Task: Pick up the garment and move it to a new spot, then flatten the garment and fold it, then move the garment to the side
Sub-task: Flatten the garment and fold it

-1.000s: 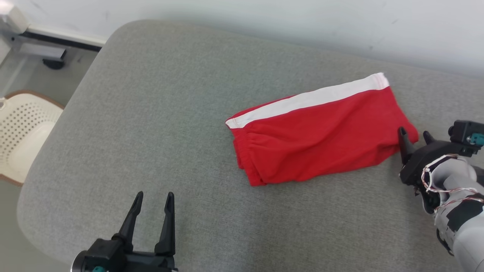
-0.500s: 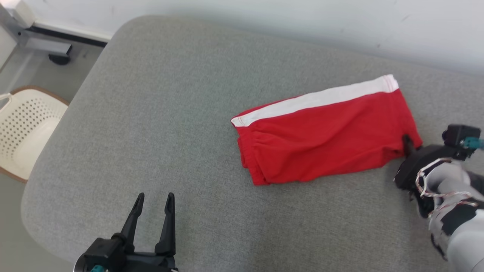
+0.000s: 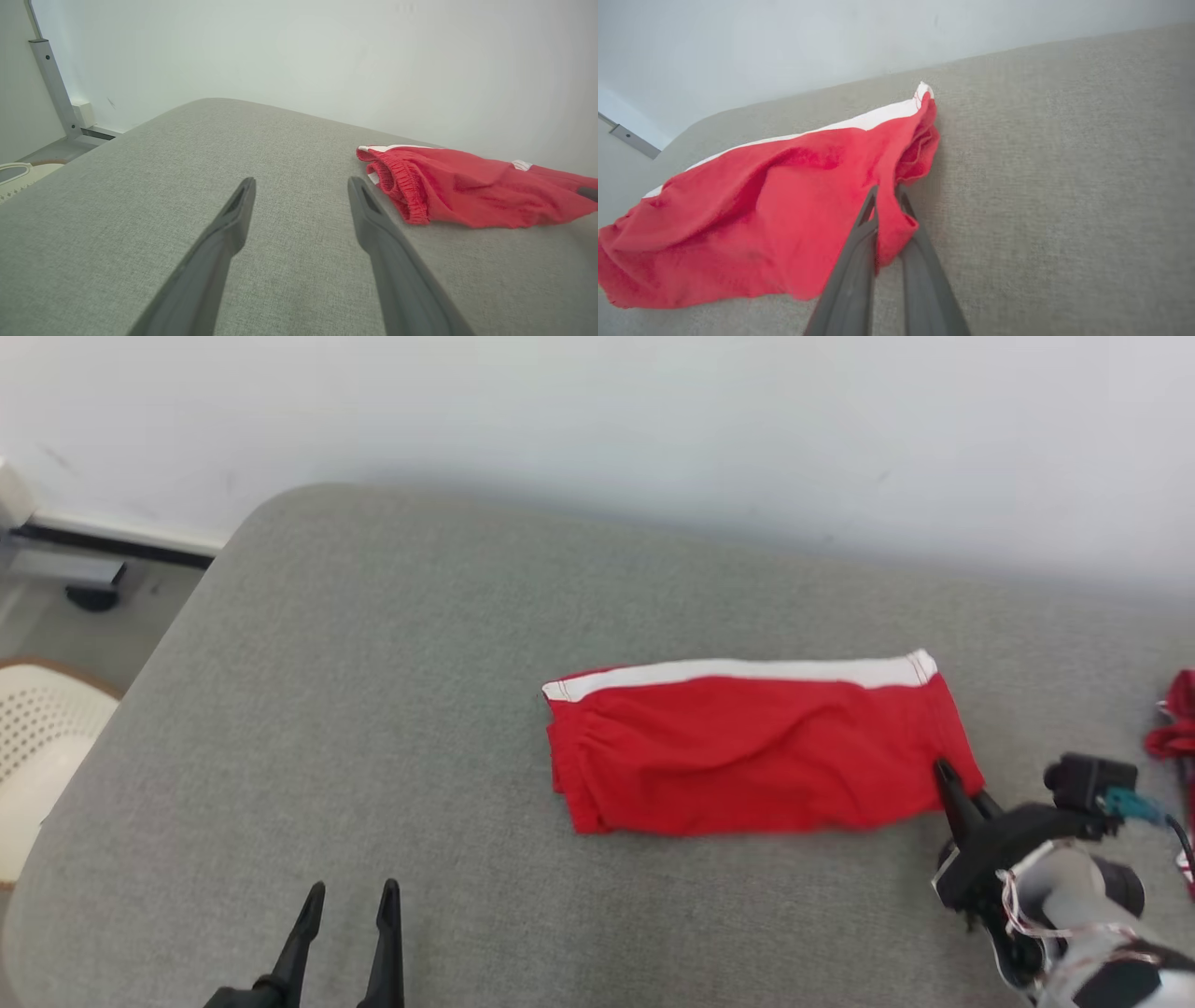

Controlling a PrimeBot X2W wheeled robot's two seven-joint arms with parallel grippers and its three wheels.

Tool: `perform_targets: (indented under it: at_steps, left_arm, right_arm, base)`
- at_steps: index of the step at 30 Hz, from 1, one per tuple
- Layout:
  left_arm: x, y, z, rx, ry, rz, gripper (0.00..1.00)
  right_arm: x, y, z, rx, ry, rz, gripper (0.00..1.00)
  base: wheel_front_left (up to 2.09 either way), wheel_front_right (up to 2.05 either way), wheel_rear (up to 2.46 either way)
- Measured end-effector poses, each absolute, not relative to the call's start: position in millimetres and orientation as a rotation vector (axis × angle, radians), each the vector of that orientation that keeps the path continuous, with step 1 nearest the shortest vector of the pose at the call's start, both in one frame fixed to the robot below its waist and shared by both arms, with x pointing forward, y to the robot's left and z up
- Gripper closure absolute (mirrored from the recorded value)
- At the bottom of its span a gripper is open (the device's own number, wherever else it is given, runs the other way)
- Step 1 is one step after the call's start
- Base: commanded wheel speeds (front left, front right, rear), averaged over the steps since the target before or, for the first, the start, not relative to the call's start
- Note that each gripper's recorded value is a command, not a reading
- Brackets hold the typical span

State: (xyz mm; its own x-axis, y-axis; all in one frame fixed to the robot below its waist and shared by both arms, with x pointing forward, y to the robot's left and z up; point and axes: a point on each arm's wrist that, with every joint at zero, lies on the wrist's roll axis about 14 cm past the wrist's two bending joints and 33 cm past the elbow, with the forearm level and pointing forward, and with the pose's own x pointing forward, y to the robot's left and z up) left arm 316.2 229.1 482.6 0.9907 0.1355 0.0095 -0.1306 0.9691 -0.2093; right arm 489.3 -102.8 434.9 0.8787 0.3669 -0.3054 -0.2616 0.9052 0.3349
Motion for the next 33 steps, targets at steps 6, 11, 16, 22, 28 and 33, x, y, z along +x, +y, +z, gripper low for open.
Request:
perform_targets:
  at_steps: [6, 11, 16, 22, 28, 33]
  left_arm:
    - [317, 215, 485, -0.217, -0.033, 0.084, 0.00]
    - [323, 202, 488, -0.219, -0.039, 0.037, 0.00]
    - [325, 200, 490, -0.218, -0.047, 0.029, 0.00]
    - [328, 196, 489, -0.217, -0.039, 0.014, 0.00]
    - [328, 199, 491, -0.215, -0.047, 0.022, 0.00]
    - [328, 198, 492, -0.201, -0.048, 0.015, 0.00]
  right_arm:
    - [451, -136, 428, 0.391, 0.374, 0.265, 1.00]
    - [416, -153, 411, 0.469, 0.405, 0.210, 1.00]
    - [398, -161, 403, 0.495, 0.413, 0.182, 1.00]
    - [383, -173, 388, 0.495, 0.437, 0.130, 0.00]
    - [407, -191, 417, 0.439, 0.341, 0.131, 0.00]
    - [422, -190, 428, 0.398, 0.337, 0.142, 0.00]
  base:
    - [0.00, 0.00, 0.00]
    - [0.00, 0.00, 0.00]
    - [0.00, 0.00, 0.00]
    - [0.00, 0.00, 0.00]
    - [0.00, 0.00, 0.00]
    - [0.00, 0.00, 0.00]
